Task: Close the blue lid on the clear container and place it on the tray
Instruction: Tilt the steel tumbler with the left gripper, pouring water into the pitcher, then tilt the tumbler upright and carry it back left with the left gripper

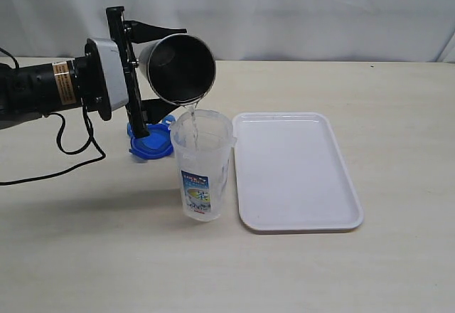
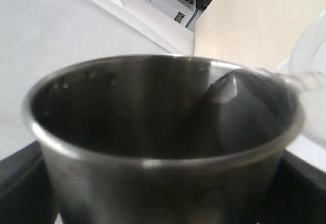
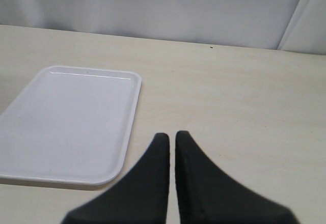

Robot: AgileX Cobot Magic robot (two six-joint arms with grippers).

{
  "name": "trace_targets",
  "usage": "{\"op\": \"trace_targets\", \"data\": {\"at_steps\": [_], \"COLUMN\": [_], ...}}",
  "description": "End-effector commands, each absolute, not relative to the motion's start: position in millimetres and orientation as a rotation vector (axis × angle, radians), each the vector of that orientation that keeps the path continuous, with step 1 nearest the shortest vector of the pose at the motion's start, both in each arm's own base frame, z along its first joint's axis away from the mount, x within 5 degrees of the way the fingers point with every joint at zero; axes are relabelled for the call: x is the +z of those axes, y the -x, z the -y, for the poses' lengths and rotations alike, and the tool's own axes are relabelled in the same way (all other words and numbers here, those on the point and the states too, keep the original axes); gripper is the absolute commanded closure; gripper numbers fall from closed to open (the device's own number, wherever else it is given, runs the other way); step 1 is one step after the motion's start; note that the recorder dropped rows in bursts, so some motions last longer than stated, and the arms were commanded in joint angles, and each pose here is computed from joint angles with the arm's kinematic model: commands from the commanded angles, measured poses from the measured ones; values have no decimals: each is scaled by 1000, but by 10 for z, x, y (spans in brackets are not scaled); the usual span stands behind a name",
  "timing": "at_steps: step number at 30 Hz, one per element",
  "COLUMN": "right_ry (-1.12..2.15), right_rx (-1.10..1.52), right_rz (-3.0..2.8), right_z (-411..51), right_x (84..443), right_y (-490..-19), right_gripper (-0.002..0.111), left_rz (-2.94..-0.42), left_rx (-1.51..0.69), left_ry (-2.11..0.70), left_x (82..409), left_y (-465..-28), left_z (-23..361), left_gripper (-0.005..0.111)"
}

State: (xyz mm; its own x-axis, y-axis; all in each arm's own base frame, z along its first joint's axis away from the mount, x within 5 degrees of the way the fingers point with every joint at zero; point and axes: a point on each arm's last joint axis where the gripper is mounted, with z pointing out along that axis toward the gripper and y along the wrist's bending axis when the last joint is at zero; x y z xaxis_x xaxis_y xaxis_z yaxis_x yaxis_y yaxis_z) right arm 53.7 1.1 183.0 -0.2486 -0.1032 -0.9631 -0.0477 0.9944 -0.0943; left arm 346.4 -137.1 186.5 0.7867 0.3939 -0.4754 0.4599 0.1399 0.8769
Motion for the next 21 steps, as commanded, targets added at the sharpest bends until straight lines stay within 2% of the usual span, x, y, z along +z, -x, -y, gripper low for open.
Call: {"op": "trace_targets", "data": {"at_steps": [1, 7, 16, 21], "right_ry": [105, 105, 105, 105], "right_rx": [-51, -51, -51, -51], "right_rz": [-1822, -1822, -1822, -1822], "right_z": [-10, -10, -10, -10], "right_x": [1824, 1824, 1824, 1824], "right_y": [-535, -535, -535, -535], "right_gripper": [104, 104, 104, 104], "left_rz": [-667, -672, -913, -1210], "left_rx": [-58, -57, -290, -398], "left_ry": [-1433, -1453, -1295, -974], "left_x": [2003, 1985, 2006, 2040], "left_y": [-3426, -3424, -3451, -3617], "left_z": [1386, 1387, 1375, 1276], "left_gripper": [107, 107, 107, 107]}}
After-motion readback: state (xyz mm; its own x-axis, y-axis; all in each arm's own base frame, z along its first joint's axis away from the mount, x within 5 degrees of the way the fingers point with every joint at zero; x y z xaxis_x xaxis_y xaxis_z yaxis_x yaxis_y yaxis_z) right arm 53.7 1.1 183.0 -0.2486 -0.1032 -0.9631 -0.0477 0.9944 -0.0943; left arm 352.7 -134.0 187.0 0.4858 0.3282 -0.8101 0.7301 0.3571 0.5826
